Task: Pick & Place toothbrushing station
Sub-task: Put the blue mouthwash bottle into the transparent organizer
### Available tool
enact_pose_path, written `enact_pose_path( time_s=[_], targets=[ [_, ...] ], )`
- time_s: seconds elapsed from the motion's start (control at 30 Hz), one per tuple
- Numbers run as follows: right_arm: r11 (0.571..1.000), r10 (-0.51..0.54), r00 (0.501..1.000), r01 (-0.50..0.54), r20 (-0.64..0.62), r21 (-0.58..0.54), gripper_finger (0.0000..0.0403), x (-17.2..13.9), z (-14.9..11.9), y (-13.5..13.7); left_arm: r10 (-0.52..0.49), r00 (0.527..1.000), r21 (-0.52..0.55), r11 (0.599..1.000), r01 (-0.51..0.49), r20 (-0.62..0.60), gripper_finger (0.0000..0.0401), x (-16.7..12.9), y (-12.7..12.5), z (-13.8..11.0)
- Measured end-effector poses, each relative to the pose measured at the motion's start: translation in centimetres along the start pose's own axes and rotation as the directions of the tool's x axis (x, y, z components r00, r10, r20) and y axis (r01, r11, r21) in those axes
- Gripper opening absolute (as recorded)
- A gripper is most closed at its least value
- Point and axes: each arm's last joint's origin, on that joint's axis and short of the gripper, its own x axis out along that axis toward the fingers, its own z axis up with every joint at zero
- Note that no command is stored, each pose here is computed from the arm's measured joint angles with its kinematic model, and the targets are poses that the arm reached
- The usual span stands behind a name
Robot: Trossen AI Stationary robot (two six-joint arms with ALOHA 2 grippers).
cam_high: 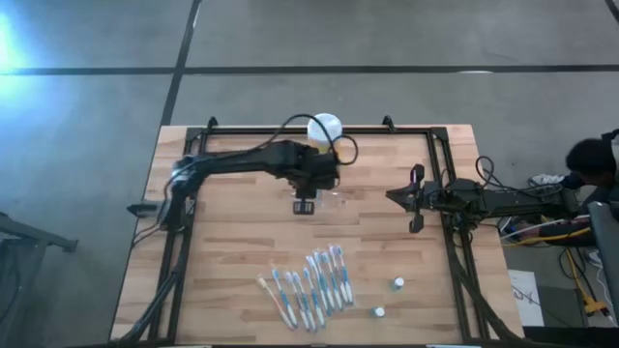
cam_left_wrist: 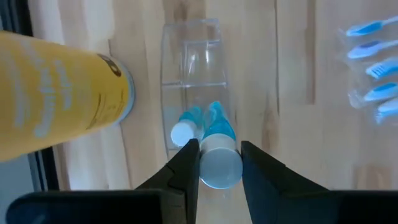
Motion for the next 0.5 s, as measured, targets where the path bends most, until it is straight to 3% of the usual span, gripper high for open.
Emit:
enact_pose_path(
  time_s=[0.2,0.5],
  targets=[
    [1.0,0.001,1.0,-0.001,0.0,-0.001,0.0034,0.0,0.0,0.0,0.004,1.0,-0.026,1.0,-0.005,-0.026,0.0093,1.4,1.0,0.8],
    [1.0,0.001,1.0,-0.001,0.0,-0.001,0.0034,0.0,0.0,0.0,-0.007,0.996,-0.099,0.995,-0.002,-0.085,0.0093,3.1,1.6,0.2]
  ],
)
